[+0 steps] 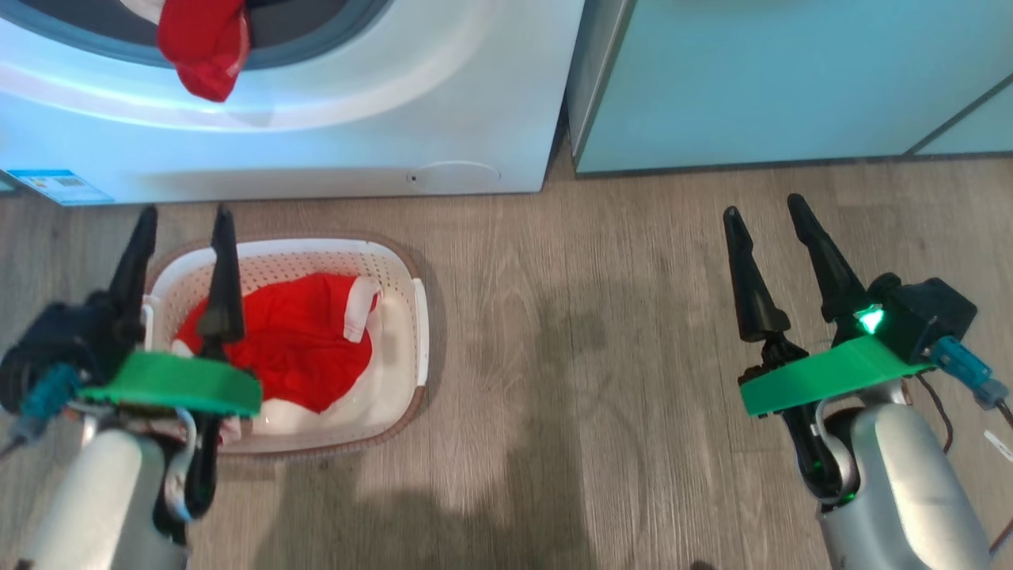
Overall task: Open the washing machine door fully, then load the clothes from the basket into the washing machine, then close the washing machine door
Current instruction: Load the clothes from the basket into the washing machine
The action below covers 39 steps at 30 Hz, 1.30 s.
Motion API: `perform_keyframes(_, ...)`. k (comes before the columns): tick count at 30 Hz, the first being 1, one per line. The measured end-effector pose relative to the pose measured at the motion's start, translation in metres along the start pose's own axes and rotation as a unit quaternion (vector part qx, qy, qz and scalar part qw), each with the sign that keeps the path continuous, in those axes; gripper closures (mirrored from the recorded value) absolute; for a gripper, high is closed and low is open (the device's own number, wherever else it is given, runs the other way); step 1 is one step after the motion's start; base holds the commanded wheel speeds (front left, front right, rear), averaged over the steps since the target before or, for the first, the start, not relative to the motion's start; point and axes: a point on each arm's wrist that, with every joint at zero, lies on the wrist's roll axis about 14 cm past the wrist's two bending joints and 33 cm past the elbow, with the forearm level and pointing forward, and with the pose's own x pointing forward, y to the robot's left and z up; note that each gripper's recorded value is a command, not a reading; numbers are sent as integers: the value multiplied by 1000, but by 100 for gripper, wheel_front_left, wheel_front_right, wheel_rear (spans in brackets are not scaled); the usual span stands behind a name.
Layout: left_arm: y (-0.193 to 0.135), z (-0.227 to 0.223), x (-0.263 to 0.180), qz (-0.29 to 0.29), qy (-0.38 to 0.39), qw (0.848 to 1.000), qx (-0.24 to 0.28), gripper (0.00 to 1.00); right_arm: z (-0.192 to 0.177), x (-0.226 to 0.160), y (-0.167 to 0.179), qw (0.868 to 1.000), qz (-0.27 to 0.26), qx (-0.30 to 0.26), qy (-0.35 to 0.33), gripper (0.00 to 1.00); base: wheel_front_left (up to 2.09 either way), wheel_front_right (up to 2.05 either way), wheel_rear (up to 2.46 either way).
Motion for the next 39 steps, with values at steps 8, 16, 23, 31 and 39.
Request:
perform_keyframes(8,1,-1,48,-17,2,999,-30,0,-10,16,-2,1000,2,0,6,0,0,0,0)
perform_keyframes(16,4,-13,124,-44,43,997,-41,0,-27,33,-5,1000,5,5,15,0,0,0,0)
perform_keyframes(23,3,-27,184,-62,103,992,-26,0,-33,36,-20,1000,-12,16,15,0,0,0,0)
perform_keyframes(31,23,-69,229,-40,205,978,-10,0,-49,32,-44,998,-45,25,35,0,0,0,0)
perform_keyframes(39,46,-126,237,-9,319,948,6,0,-54,31,-58,997,-62,23,41,0,0,0,0)
